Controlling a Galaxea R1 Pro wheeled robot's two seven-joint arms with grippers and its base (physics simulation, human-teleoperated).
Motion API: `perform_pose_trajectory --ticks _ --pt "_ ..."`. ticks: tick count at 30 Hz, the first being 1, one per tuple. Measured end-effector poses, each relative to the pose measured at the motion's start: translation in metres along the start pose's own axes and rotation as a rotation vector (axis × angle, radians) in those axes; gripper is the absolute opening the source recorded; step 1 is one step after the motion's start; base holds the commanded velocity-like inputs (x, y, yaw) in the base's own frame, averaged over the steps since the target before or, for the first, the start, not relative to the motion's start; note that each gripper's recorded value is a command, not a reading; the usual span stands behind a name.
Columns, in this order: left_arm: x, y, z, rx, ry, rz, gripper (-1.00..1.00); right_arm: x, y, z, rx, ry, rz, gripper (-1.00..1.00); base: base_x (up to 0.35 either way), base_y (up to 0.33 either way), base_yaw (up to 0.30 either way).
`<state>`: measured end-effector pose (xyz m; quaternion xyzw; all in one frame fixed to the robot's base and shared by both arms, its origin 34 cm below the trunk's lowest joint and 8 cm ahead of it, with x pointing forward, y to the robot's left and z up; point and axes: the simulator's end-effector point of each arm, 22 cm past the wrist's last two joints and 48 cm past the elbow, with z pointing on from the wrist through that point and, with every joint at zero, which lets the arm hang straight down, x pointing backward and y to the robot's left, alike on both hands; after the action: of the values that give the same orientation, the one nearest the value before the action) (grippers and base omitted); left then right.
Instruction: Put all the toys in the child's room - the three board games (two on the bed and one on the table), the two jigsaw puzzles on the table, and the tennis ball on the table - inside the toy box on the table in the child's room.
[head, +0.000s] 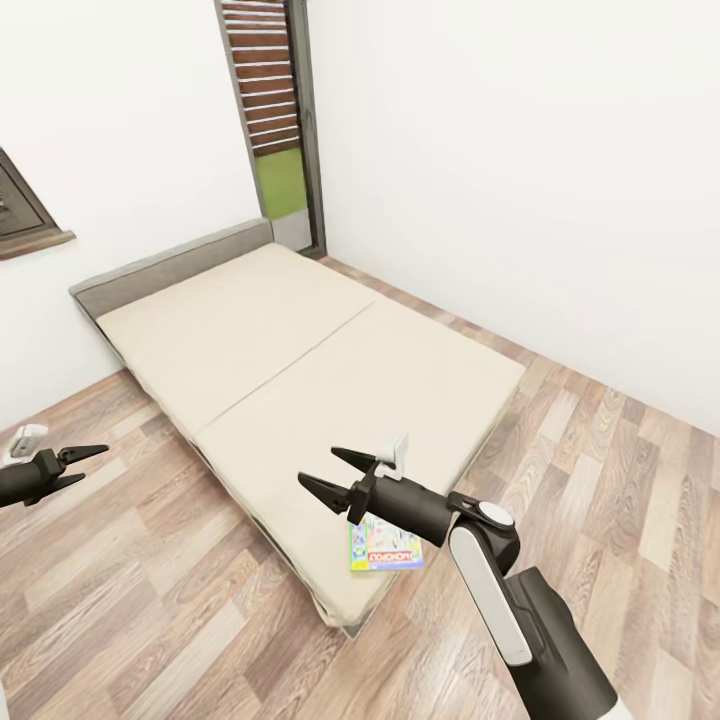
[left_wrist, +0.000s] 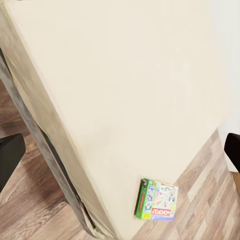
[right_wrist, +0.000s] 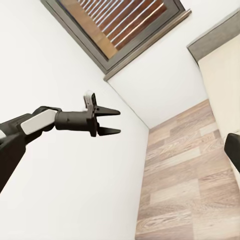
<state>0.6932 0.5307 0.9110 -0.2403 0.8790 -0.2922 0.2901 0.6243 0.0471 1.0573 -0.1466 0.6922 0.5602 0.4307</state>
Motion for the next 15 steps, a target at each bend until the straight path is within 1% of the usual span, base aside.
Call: perform_pose_trajectory --ticks 5,9,15 --pt "-0.0026 -0.0033 -0.0029 0.005 -0.007 0.002 1.00 0.0077 0.0018 -0.0027 0.007 0.002 0.013 1.00 0.000 0.000 0.000" --pt "-0.0044 -0.0060 -0.0050 0.009 -0.011 0.005 1.00 0.0040 0.0029 -0.0049 0.010 -0.022 -0.006 1.00 0.000 0.000 0.000" --pt "-0.0057 -0.0105 -0.0067 0.016 -0.016 0.009 1.00 -0.0014 0.0040 -0.0084 0.014 -0.036 -0.029 1.00 0.000 0.000 0.000"
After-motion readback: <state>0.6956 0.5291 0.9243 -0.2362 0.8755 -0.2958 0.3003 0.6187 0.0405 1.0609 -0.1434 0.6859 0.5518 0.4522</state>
